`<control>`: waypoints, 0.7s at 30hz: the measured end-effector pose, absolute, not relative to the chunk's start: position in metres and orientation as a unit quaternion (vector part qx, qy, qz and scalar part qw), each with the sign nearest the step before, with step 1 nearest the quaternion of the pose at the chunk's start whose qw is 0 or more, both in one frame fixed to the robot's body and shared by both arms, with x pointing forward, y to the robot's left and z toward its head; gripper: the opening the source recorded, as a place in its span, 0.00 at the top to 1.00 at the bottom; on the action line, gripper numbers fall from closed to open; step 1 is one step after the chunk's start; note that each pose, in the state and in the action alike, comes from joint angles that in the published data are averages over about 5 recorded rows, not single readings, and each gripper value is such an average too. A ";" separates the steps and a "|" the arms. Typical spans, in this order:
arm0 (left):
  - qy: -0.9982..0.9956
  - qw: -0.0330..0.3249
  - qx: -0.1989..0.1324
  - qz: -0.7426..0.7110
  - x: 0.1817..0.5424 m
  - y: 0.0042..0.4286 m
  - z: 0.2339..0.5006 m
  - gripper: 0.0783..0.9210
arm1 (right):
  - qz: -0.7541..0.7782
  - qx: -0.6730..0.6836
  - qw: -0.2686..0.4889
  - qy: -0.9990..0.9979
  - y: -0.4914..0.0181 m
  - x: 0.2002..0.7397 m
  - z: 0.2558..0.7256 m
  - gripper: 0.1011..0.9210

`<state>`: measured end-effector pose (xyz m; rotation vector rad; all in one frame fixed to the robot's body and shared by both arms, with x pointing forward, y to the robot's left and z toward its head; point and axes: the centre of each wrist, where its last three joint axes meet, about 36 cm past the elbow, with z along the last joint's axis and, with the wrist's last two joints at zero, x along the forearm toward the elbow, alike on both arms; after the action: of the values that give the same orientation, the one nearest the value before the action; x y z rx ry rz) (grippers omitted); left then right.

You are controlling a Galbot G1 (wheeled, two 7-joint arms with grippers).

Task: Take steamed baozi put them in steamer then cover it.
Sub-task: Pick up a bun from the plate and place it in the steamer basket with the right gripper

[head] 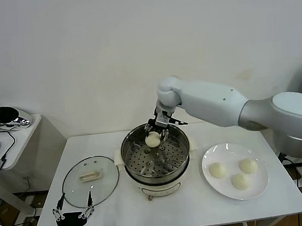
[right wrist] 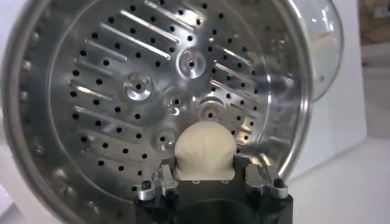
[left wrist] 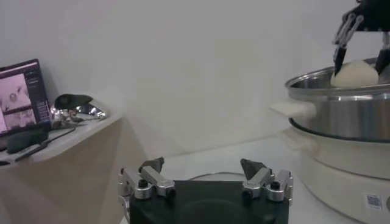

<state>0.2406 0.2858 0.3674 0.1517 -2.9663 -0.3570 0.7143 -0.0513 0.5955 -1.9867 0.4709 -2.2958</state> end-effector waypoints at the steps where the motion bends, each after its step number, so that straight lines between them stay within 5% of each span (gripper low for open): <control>1: -0.989 0.075 0.051 -0.119 0.241 0.286 0.367 0.12 | -0.749 -0.645 0.038 0.147 -0.050 0.715 0.594 0.41; 4: -0.989 0.074 0.050 -0.118 0.241 0.285 0.367 0.12 | -0.755 -0.642 0.045 0.130 -0.045 0.717 0.590 0.39; 12: -0.989 0.074 0.050 -0.118 0.241 0.285 0.367 0.12 | -0.760 -0.639 0.057 0.107 -0.043 0.720 0.587 0.16; 21: -0.989 0.071 0.049 -0.119 0.241 0.287 0.374 0.12 | -0.755 -0.634 0.029 0.166 -0.060 0.711 0.625 0.12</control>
<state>0.2409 0.2865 0.3737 0.1468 -2.9747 -0.3580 0.7113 -0.0602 0.6253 -1.9553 0.5123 -2.3287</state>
